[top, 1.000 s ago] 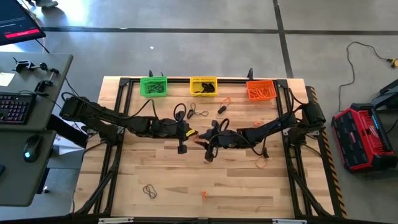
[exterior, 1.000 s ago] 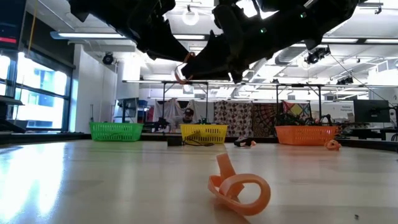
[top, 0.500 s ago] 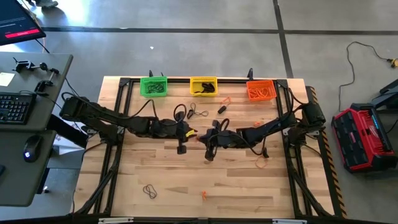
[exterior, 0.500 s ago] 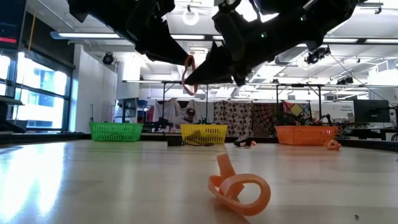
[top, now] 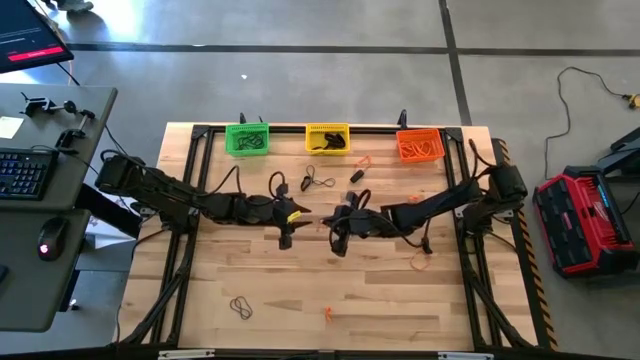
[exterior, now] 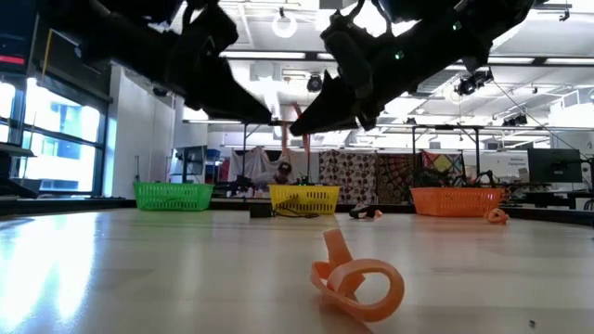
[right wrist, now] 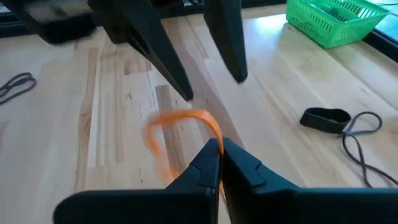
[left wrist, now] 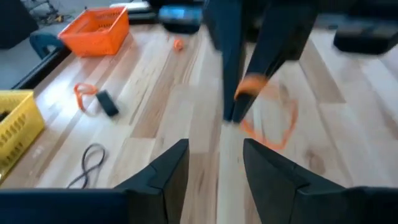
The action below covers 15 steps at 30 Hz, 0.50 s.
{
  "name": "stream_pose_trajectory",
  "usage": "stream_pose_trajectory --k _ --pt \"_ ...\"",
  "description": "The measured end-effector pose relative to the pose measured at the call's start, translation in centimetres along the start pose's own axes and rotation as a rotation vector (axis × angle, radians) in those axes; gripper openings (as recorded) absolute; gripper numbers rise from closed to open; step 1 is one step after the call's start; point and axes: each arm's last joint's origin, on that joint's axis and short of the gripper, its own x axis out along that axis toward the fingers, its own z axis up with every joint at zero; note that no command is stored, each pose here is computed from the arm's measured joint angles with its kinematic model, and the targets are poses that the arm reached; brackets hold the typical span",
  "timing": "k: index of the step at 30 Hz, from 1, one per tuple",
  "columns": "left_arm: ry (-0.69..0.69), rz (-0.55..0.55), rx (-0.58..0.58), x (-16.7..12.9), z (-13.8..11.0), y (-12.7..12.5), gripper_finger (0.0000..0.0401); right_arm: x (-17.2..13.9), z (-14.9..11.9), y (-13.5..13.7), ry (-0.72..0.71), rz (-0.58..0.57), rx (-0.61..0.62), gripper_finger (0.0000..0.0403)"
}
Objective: Sort rubber bands into baskets
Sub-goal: Put the orange rubber band into the orange bin
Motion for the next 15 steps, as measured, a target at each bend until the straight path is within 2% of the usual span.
stream_pose_trajectory --k 4,7,12,15 --pt "0.003 -0.004 -0.024 -0.1 -0.9 0.3 0.0147 -1.2 0.9 -0.7 0.009 -0.046 -0.007 0.0" --pt "-0.028 -0.035 -0.034 -0.3 -1.5 0.3 0.0147 -2.7 1.8 -2.3 0.039 -0.154 -0.008 0.0" --pt "-0.141 -0.102 -0.094 -1.0 -2.4 0.4 0.0147 -5.9 2.9 -7.0 0.148 -0.354 0.046 0.0" --pt "-0.178 -0.105 -0.121 -1.4 -2.9 0.7 0.0147 -7.7 3.0 -10.5 0.226 -0.495 0.095 0.0"
